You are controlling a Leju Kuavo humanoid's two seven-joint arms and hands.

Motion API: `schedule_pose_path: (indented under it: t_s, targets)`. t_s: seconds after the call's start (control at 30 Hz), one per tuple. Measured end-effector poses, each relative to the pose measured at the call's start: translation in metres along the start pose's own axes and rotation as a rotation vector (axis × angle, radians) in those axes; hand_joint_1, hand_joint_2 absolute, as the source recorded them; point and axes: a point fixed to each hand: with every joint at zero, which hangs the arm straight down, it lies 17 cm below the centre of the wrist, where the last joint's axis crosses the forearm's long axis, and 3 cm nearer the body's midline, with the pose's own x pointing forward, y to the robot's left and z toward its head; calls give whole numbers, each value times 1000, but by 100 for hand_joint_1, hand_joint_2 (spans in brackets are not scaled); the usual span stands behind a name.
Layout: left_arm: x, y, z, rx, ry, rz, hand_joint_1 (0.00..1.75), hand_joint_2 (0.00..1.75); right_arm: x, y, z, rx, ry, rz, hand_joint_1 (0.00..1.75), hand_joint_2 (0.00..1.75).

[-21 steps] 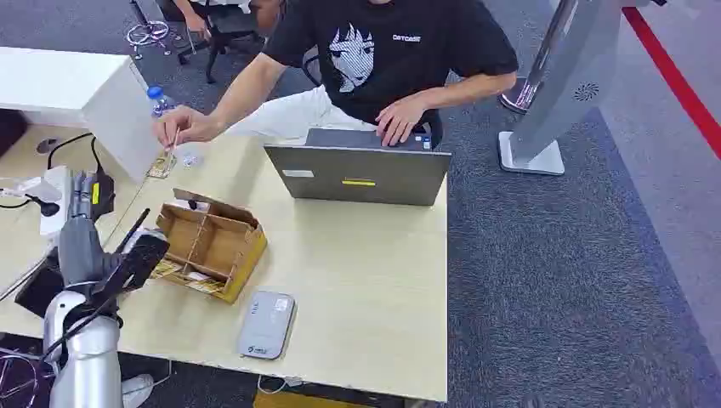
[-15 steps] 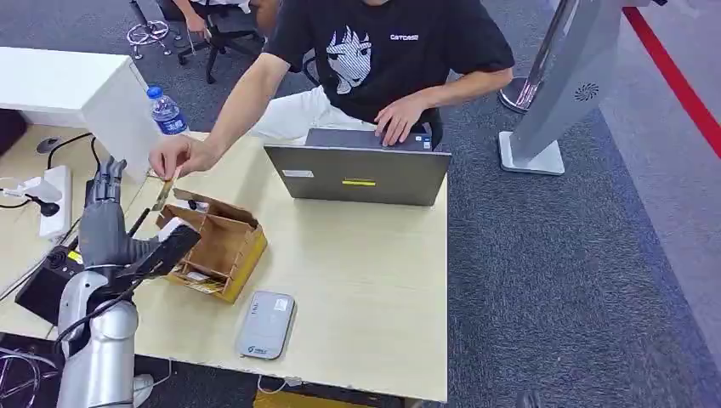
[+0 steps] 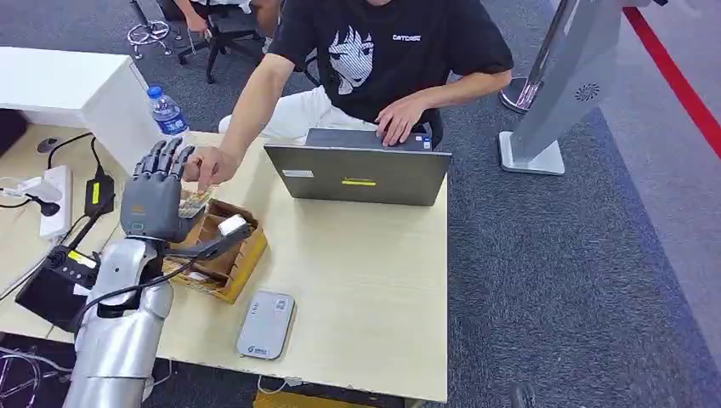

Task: Pass the card to the sensor for recognition and then transmit it.

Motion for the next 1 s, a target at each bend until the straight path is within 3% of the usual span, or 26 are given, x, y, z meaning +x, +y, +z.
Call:
schedule_pose_path:
  t_s: [0.17, 0.4, 0.47, 0.5, 0.73, 1.0]
  targets:
    - [11, -2, -5, 5, -45, -111, 168, 175, -1, 1, -1, -6, 1, 13, 0, 175]
    - [14, -1, -5, 17, -63, -115, 166, 175, -1, 0, -2, -13, -1, 12, 0, 175]
    - [20, -2, -3, 23, -87, -80, 175, 175, -1, 0, -2, -13, -1, 12, 0, 175]
    - [25, -4, 2, 17, -105, -37, 169, 175, -1, 0, -1, -13, -1, 11, 0, 175]
    - [77, -24, 67, -50, -268, 384, 171, 175, 1, -4, 0, -23, -8, -3, 0, 175]
    - [136, -70, 158, -255, -401, 490, 175, 175, 3, -8, 0, -32, -17, -28, 0, 175]
